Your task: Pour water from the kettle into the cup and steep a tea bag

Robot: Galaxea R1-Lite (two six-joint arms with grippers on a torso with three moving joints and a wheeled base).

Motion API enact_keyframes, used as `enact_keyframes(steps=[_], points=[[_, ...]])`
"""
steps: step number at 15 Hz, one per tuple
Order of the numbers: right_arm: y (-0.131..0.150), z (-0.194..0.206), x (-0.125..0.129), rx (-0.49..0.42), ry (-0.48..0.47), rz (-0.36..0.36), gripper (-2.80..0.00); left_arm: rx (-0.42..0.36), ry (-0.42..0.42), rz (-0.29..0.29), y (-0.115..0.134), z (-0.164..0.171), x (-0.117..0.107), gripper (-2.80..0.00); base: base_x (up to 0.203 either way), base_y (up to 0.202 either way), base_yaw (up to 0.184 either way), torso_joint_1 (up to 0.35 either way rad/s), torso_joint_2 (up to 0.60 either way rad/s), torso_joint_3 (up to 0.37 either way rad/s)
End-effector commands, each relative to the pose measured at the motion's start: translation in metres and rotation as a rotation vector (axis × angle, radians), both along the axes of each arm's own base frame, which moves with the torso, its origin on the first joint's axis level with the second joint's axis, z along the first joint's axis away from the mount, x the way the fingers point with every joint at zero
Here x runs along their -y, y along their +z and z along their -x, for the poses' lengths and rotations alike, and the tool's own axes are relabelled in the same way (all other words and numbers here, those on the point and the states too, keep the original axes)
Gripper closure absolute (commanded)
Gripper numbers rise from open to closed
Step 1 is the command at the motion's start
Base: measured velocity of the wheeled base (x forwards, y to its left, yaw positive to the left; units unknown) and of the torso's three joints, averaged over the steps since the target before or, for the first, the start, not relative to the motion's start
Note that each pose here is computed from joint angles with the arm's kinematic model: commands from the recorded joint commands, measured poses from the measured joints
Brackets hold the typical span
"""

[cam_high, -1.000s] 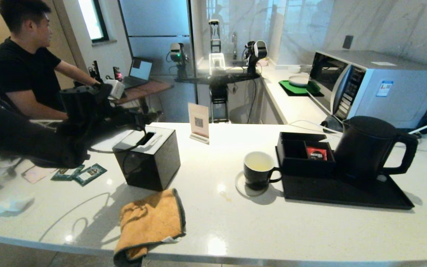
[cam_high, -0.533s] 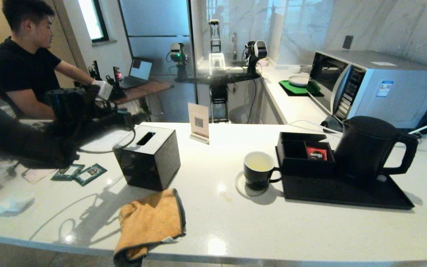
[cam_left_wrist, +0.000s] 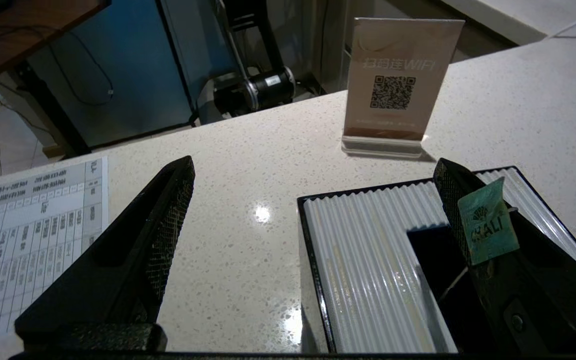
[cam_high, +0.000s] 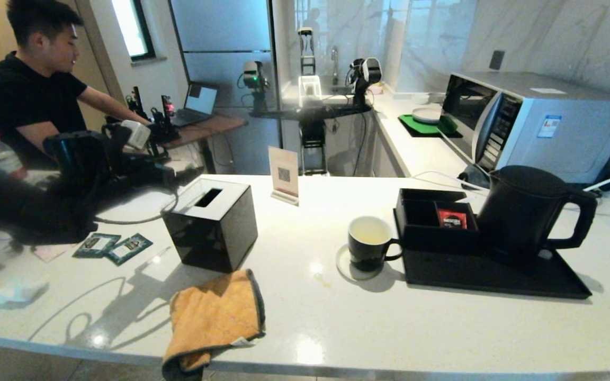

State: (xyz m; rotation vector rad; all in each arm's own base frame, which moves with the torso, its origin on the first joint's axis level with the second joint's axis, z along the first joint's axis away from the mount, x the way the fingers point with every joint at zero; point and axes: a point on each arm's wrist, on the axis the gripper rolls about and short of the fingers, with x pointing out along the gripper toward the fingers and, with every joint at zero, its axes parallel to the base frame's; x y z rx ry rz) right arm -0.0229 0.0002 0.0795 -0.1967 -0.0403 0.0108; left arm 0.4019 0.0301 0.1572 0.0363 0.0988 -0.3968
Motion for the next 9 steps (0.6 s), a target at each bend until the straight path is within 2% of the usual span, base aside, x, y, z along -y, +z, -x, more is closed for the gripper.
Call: enact_keyframes(steps=[1, 9], points=[[0.000, 0.000, 0.000, -0.001, 0.001, 0.001, 0.00, 0.022, -0.030, -0.020, 0.003, 0.001, 0.006, -2.80, 0.000, 0.000, 0.000, 0.000, 0.00, 0.000], [0.000, 0.000, 0.000, 0.001, 0.001, 0.001, 0.00, 0.129, -0.066, -0.163, 0.023, 0.009, 0.016, -2.80, 0.000, 0.000, 0.000, 0.000, 0.00, 0.000]])
